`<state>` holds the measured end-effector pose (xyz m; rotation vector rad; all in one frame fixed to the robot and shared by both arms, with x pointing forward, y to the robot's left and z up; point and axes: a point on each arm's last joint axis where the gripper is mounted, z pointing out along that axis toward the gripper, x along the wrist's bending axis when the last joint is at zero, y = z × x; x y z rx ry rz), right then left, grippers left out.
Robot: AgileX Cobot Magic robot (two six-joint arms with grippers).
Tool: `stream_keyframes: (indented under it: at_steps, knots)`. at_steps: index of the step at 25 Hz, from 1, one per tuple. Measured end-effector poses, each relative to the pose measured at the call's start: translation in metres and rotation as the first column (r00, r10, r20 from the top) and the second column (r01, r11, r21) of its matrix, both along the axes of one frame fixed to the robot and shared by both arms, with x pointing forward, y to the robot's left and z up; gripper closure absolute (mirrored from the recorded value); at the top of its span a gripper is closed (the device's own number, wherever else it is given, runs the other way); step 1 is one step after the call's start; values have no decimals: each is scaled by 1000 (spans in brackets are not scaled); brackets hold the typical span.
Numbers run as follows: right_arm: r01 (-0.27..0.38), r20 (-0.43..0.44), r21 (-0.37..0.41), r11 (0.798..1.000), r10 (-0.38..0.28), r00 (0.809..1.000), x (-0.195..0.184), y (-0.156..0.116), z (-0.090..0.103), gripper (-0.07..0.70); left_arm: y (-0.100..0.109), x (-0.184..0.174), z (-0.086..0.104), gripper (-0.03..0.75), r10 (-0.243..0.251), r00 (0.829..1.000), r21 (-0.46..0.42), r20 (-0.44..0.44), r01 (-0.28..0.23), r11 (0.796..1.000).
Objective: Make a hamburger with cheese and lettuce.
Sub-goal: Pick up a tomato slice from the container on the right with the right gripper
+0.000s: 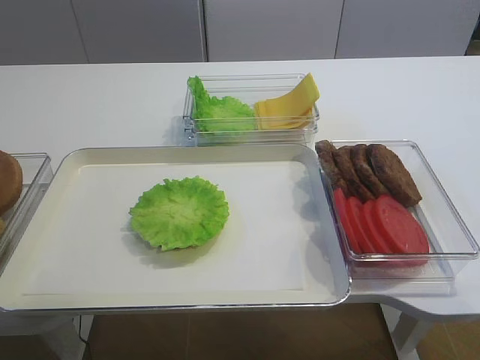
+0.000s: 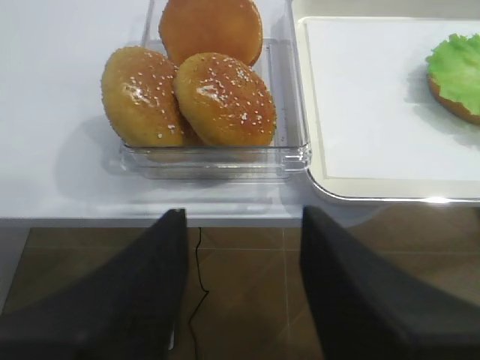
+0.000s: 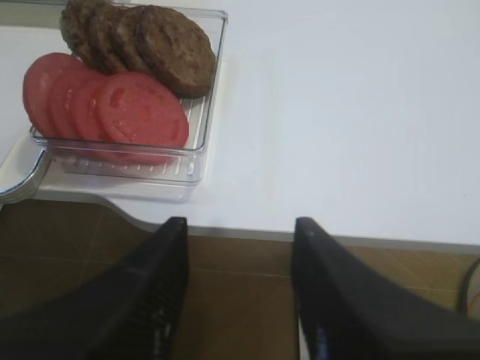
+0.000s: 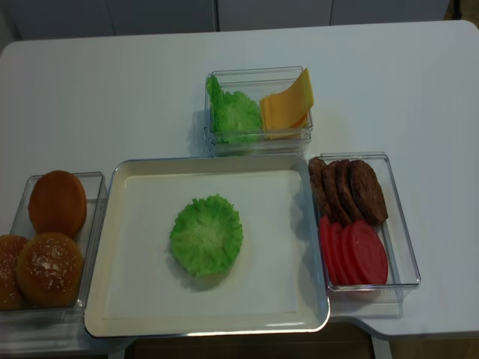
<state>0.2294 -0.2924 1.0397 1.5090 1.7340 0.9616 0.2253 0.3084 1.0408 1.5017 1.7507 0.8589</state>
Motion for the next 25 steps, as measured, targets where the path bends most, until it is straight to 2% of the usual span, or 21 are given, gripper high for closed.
stream_keyframes:
  at_steps: [25]
  knots:
    - [0,0,0,1000,0,1000,0,0,0,296,0,0,0,354,0,1000,0,0,0,1000]
